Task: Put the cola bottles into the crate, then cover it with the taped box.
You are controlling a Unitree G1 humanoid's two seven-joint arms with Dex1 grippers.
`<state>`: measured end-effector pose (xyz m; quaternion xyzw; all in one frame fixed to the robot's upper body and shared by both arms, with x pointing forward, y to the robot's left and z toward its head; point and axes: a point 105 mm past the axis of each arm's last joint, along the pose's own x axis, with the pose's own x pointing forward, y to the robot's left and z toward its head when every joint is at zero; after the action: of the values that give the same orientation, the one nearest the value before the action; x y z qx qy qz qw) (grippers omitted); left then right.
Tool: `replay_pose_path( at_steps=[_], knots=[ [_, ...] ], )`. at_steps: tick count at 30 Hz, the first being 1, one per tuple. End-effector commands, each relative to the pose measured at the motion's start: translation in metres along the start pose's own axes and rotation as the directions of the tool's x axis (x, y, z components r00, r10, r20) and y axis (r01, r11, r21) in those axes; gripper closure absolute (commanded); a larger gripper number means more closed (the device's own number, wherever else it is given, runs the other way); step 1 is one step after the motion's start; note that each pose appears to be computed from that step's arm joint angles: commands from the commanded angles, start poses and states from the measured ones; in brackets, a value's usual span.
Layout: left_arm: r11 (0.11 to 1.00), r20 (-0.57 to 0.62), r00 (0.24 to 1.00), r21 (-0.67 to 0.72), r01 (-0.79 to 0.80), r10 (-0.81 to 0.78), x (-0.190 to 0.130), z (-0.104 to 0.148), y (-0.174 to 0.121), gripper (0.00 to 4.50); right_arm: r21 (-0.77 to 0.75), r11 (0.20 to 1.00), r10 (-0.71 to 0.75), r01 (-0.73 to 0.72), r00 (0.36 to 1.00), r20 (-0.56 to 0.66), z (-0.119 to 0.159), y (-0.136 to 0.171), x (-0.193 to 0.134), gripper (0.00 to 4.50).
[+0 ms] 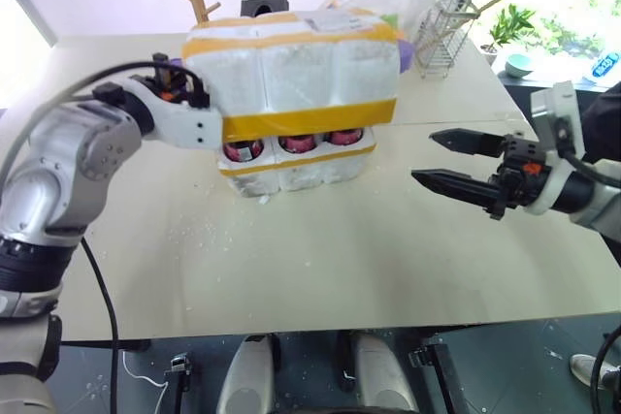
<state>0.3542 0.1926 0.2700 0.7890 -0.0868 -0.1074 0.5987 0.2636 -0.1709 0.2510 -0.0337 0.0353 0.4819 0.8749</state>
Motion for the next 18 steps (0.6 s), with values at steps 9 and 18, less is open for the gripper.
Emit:
replay_pose_path(
  at_steps=[9, 18],
  knots=[
    [1.0, 0.013, 1.0, -0.007, -0.017, 0.017, -0.007, 0.007, -0.014, 0.04, -0.015, 1.0, 0.006, -0.006, 0.999, 0.052, 0.01, 0.0, 0.003, 0.0],
    [0.954, -0.004, 0.99, -0.269, -0.134, 0.138, -0.051, -0.025, -0.011, 0.04, -0.019, 0.999, 0.035, -0.035, 0.999, 0.025, 0.002, 0.001, 0.006, 0.0]
  ],
)
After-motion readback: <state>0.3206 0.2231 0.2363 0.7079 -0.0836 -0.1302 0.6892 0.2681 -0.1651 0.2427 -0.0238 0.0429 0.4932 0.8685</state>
